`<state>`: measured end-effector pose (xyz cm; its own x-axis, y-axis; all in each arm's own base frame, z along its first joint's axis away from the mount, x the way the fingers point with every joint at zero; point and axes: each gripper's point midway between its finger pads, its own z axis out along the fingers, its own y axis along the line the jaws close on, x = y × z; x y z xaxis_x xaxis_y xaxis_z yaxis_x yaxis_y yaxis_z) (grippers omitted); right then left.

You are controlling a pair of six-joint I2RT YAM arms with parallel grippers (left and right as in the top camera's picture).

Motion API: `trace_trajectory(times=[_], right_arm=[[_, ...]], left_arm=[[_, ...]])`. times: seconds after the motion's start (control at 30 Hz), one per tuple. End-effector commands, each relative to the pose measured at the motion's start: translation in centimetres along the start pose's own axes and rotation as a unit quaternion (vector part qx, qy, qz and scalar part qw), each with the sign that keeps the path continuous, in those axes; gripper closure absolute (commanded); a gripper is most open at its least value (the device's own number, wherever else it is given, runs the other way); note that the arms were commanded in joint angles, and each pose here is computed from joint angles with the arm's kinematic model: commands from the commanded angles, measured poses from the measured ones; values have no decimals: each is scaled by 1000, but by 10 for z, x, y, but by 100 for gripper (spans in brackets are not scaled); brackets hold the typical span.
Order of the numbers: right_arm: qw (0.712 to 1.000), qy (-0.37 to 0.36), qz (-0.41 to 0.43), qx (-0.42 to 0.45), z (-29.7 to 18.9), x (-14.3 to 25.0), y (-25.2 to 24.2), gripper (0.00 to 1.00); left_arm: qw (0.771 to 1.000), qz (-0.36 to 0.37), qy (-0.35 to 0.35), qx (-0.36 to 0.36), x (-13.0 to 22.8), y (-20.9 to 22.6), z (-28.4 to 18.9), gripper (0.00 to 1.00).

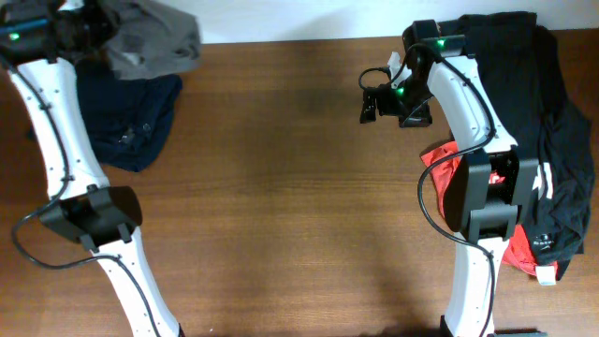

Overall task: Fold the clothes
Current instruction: 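Drag the folded shorts with the left gripper to the table's top-left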

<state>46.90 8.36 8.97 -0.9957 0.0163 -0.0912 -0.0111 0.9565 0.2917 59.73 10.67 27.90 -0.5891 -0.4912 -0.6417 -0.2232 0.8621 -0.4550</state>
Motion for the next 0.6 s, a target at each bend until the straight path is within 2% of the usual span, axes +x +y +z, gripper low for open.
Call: trace_trajectory(times=[0.0,0.17,0.57], right_arm=[[1000,-22,-12,4,-19,-3,6,1],[1000,-18,-11,4,-19,-1,5,1],[1000,-12,-9,5,-19,2,5,1]], left_arm=[[997,-4,-58,-49,-28,8,-30,100],[992,-37,-71,-96,-32,34,-30,100],[989,-59,-41,-130,-16,80,4,99]])
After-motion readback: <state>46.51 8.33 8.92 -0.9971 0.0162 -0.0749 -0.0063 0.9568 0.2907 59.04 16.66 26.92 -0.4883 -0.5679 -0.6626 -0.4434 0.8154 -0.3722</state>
